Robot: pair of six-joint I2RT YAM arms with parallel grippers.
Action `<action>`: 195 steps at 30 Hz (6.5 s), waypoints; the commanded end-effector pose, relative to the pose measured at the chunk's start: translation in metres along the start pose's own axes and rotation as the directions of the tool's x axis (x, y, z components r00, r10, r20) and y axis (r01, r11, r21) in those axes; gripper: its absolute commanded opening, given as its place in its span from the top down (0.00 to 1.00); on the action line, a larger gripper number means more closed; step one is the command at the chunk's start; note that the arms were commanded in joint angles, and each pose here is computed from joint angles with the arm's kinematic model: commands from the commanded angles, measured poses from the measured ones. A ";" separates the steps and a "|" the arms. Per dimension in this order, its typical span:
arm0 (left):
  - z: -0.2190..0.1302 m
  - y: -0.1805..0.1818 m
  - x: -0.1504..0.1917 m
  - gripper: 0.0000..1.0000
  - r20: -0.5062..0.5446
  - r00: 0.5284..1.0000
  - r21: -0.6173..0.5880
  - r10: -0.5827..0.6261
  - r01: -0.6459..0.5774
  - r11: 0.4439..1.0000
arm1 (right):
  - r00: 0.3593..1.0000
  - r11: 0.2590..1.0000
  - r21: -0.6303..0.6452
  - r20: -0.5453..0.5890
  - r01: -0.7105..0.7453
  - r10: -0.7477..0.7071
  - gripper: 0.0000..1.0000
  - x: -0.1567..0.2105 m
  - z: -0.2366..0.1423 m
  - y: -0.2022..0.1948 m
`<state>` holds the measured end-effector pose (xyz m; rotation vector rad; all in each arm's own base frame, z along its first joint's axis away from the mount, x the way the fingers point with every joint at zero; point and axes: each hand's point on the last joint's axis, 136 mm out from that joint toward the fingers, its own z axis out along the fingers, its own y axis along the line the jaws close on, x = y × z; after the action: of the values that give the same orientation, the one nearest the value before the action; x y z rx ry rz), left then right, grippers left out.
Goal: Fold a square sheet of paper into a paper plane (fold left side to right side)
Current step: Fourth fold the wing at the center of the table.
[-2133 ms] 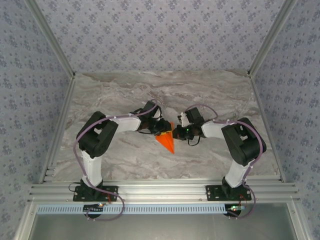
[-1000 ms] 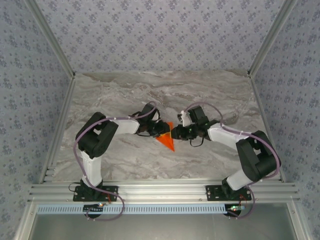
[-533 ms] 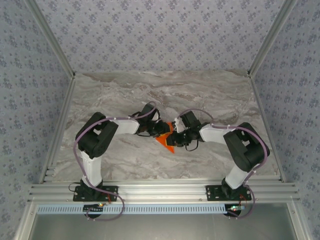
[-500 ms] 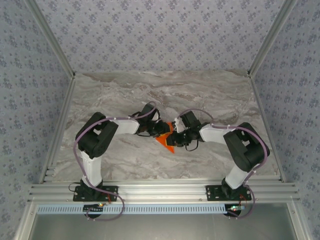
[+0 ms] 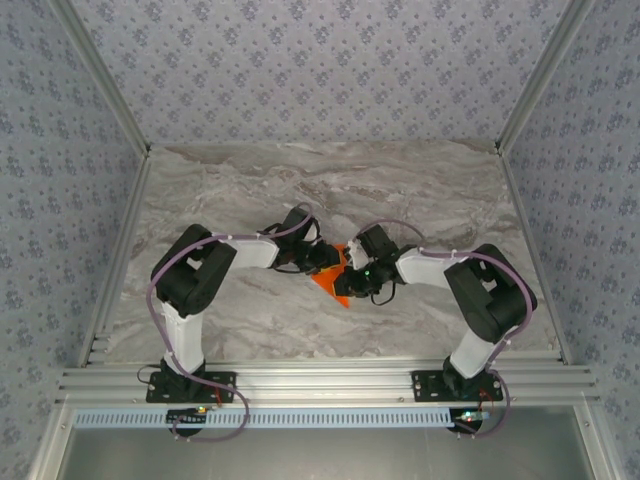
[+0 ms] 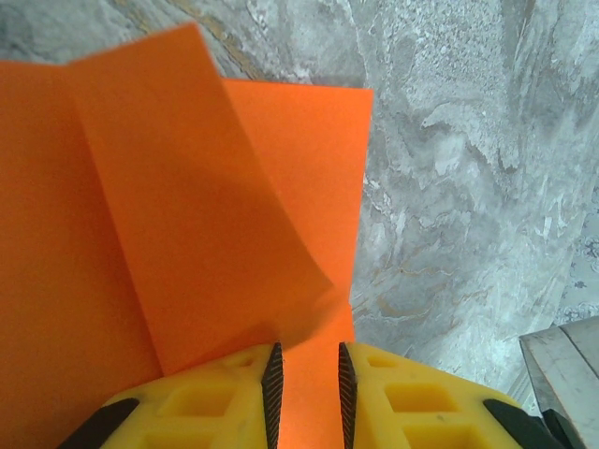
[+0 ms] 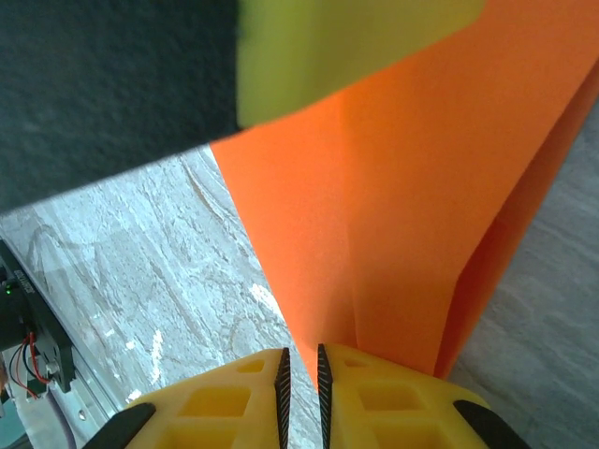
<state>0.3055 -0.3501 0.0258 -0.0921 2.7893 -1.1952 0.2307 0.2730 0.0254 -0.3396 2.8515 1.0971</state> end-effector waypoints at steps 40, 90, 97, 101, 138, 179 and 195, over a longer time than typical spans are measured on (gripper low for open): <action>0.010 0.066 0.019 0.75 -0.051 0.993 -0.184 -0.109 0.097 0.978 | 0.984 0.981 0.193 -0.175 0.012 0.022 0.83 0.058 -0.001 -0.029; 0.011 0.070 0.019 0.76 -0.054 0.991 -0.195 -0.120 0.107 0.975 | 0.973 0.979 0.203 -0.231 0.024 0.024 0.83 0.082 -0.020 -0.026; 0.010 0.069 0.018 0.76 -0.052 0.992 -0.190 -0.118 0.106 0.976 | 0.996 0.999 0.010 -0.078 0.049 -0.048 0.83 0.049 -0.044 0.020; 0.010 0.067 0.019 0.76 -0.052 0.992 -0.186 -0.117 0.106 0.977 | 1.000 0.999 -0.044 -0.005 0.021 -0.021 0.83 0.024 -0.045 0.025; -0.027 -0.027 0.038 0.81 -0.012 0.996 0.102 0.090 -0.088 0.991 | 0.976 0.927 0.369 -0.168 -0.071 0.141 1.00 0.052 -0.004 -0.080; -0.003 0.055 -0.017 0.86 0.046 0.995 -0.212 0.084 -0.073 0.975 | 0.963 0.894 0.448 -0.235 -0.015 0.134 1.00 0.072 -0.006 -0.084; -0.016 0.070 -0.080 0.86 0.111 0.992 -0.241 0.057 -0.029 0.970 | 0.959 0.895 0.446 -0.246 -0.016 0.139 1.00 0.080 -0.005 -0.085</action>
<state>0.3316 -0.3332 0.0201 0.0211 2.8471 -1.1046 0.2233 0.2525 0.0120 -0.4016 2.9865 0.7858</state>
